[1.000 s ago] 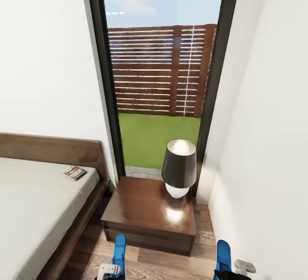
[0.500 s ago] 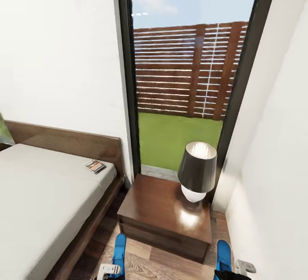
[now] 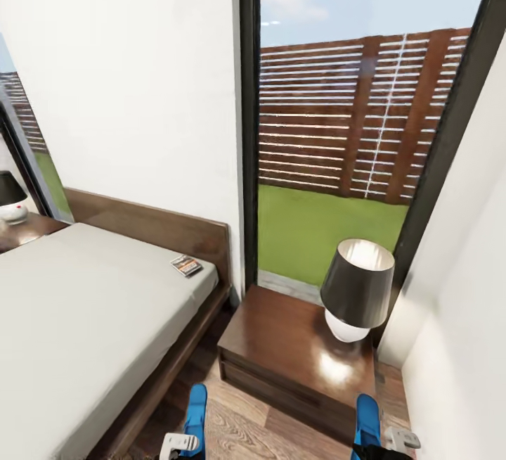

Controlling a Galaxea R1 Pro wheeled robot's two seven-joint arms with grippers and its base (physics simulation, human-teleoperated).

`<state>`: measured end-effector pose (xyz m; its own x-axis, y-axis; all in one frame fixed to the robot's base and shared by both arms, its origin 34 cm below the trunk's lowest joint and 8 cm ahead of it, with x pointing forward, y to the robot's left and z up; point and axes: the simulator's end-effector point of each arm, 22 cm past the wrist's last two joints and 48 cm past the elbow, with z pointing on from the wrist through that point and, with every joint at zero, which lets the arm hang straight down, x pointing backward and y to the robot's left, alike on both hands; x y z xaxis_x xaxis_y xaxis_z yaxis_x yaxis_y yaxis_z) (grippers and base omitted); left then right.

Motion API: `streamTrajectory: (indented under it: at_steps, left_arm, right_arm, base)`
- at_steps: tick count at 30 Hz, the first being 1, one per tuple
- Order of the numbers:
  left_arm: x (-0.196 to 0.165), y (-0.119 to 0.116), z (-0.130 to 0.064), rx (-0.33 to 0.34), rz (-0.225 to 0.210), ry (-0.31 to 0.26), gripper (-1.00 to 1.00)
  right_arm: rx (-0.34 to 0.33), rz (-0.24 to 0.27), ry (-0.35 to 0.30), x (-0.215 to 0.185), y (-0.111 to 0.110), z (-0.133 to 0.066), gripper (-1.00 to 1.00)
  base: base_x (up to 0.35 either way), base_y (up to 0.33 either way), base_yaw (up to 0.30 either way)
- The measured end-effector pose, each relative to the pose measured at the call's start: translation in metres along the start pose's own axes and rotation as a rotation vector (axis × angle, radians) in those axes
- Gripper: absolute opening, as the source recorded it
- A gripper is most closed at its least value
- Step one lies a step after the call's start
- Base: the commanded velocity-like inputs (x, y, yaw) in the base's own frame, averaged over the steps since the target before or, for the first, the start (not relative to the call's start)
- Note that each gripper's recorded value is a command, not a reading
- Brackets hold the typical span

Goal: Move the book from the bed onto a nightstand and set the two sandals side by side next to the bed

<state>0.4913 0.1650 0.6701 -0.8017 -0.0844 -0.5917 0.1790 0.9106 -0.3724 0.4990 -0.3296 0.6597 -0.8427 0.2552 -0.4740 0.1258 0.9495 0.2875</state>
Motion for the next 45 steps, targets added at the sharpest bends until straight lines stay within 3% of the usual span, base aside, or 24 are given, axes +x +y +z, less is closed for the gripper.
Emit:
streamTrajectory:
  at_steps: [45]
  left_arm:
    - [-0.0001, -0.0011, 0.0003, 0.002, 0.001, -0.001, -1.0]
  right_arm:
    - [-0.001, 0.0, 0.0, 0.0, 0.0001, 0.0, -1.0]
  base:
    - [0.0, 0.0, 0.29]
